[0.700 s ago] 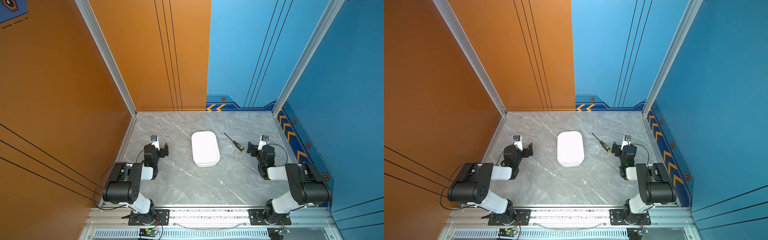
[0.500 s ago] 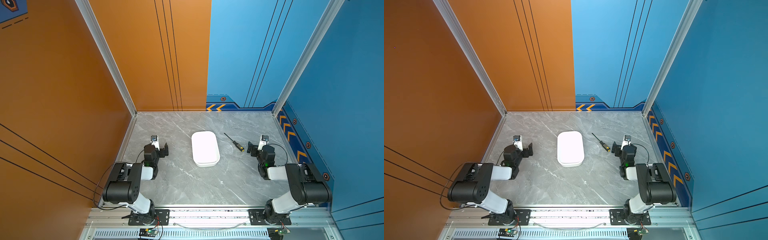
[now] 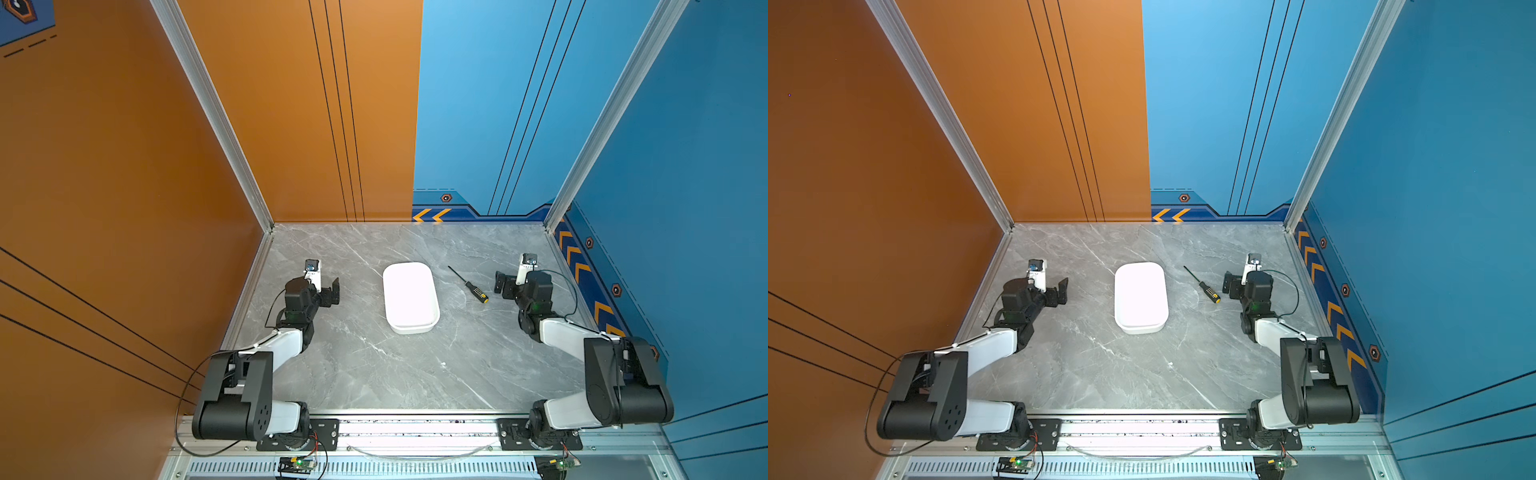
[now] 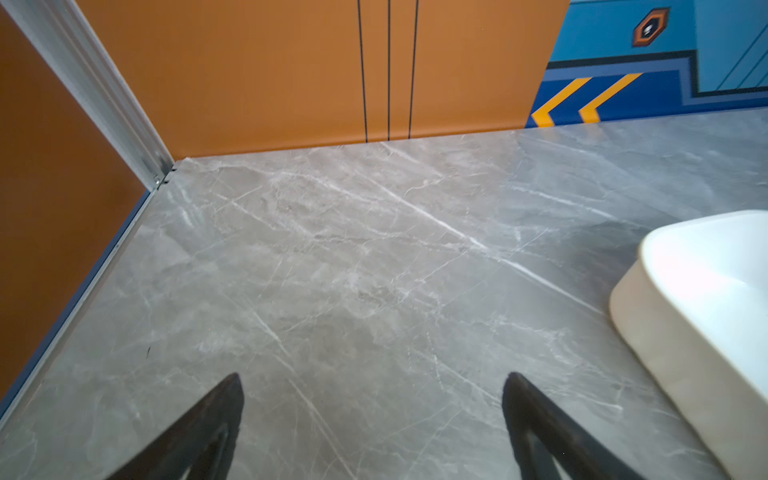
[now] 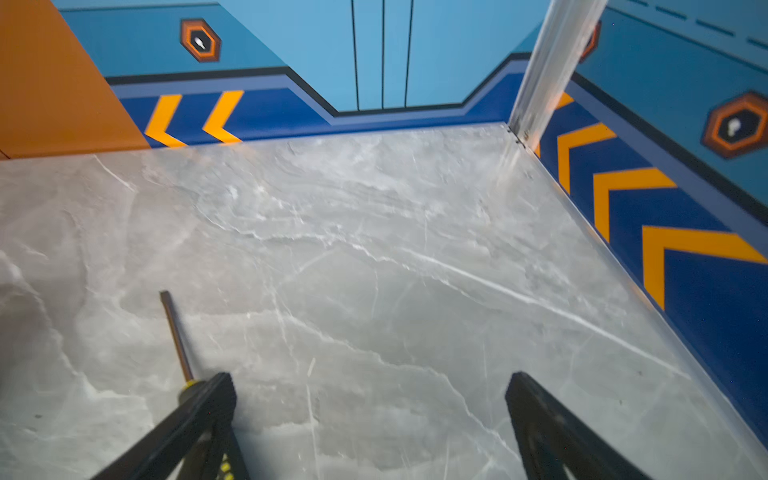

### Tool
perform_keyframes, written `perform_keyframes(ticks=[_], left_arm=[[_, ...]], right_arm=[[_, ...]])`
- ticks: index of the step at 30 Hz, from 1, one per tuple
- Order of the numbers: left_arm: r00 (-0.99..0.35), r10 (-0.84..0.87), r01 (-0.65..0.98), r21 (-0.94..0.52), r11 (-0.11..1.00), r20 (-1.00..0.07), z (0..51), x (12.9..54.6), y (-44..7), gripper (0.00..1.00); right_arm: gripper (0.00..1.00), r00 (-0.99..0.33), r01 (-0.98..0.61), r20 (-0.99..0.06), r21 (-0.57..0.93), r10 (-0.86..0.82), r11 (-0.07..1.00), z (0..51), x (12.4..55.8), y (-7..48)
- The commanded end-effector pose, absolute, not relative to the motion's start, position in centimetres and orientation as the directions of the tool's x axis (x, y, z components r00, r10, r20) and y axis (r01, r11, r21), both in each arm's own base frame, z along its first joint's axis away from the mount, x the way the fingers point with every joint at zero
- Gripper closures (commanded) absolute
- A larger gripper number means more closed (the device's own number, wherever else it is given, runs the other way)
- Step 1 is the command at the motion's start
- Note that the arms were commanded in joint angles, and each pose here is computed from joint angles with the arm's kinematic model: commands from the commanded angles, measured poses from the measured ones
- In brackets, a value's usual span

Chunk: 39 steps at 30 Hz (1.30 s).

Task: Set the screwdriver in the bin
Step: 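Move the right gripper down over the black-and-yellow screwdriver handle while the left arm shifts slightly, then close the right gripper on the screwdriver handle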

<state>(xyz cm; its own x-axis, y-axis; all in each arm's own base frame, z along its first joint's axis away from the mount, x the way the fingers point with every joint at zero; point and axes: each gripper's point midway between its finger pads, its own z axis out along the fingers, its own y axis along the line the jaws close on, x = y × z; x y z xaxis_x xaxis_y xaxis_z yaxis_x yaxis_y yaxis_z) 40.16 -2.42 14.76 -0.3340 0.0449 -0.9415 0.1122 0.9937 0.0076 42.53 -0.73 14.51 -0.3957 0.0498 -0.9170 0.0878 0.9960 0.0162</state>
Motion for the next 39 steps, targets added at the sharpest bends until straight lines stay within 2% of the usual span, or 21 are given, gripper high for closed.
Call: perform_keyframes(ticks=[1,4,9,15,18,27,35,39], left_arm=[[-0.448,-0.020,0.253,-0.149,0.956,-0.894,14.9,39.0,-5.8,0.02],[-0.518,-0.123,0.304,-0.316,0.899,-0.846,15.6,38.9,-8.1,0.02],[-0.662,-0.255,0.268,-0.541,0.797,-0.704,15.2,39.2,-10.3,0.02],[-0.744,-0.287,0.273,-0.667,0.693,-0.603,14.4,38.4,-12.3,0.02],[-0.790,-0.283,0.276,-0.728,0.628,-0.544,14.3,37.7,-13.5,0.02],[-0.844,-0.270,0.252,-0.788,0.561,-0.463,13.6,36.8,-15.1,0.02],[-0.860,-0.255,0.249,-0.801,0.545,-0.442,13.2,36.9,-15.9,0.02],[-0.866,-0.256,0.243,-0.808,0.536,-0.430,13.2,37.0,-16.0,0.02]], right_arm=[[0.00,-0.619,-0.070,-0.785,0.053,-0.001,0.996,13.9,41.5,2.2],[0.00,-0.739,-0.166,-0.673,0.119,-0.043,0.979,14.2,41.5,4.1],[0.01,-0.838,-0.219,-0.543,0.239,-0.056,0.946,13.7,41.6,6.6],[0.04,-0.891,-0.253,-0.441,0.293,-0.104,0.922,11.7,40.5,8.8],[0.04,-0.904,-0.256,-0.407,0.267,-0.132,0.929,10.4,40.0,9.3],[0.09,-0.927,-0.251,-0.328,0.189,-0.180,0.949,7.2,39.8,9.2],[0.10,-0.931,-0.237,-0.315,0.136,-0.185,0.962,6.1,41.2,8.9],[0.15,-0.931,-0.244,-0.307,0.120,-0.197,0.962,5.5,41.8,8.8]])
